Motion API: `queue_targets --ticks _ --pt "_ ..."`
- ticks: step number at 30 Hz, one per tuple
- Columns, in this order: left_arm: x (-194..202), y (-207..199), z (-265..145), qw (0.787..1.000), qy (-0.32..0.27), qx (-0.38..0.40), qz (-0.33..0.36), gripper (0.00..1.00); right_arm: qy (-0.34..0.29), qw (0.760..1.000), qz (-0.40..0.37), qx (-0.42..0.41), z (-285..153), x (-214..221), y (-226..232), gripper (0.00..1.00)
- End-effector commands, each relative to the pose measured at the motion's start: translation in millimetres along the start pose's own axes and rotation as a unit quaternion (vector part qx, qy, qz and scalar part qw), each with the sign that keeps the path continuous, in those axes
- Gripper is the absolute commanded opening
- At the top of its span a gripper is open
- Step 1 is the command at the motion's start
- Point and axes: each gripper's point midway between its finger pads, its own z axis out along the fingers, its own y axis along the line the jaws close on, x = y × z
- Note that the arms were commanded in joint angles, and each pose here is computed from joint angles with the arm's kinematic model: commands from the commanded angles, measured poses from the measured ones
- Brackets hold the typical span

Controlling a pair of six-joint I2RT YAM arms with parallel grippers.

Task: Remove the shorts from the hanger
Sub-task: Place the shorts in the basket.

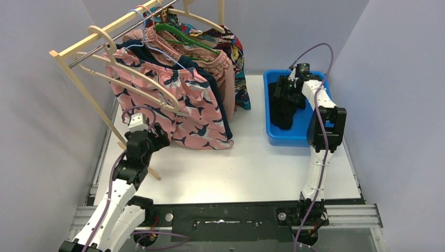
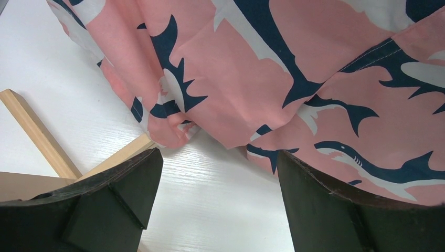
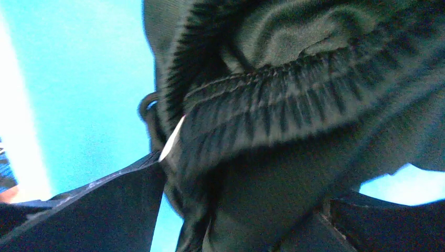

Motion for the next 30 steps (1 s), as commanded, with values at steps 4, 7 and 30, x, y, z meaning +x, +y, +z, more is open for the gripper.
queue_targets --ticks 4,7,30 --pt "-18.2 -5.6 -0.7 0.999 -0.029 0.012 -0.004 0.80 -0.123 0.992 -0.021 0.000 -103.7 -57.5 22.1 0.82" --pt "-19.4 -6.0 -1.5 0.999 -0.032 0.013 -0.005 0.80 -0.144 0.989 -0.015 0.010 -123.1 -62.4 21.4 0.83" --pt "-21.2 -4.1 -3.0 0.999 -0.036 0.007 -0.011 0.80 -0.155 0.987 0.015 0.034 -100.1 -36.9 10.3 0.66"
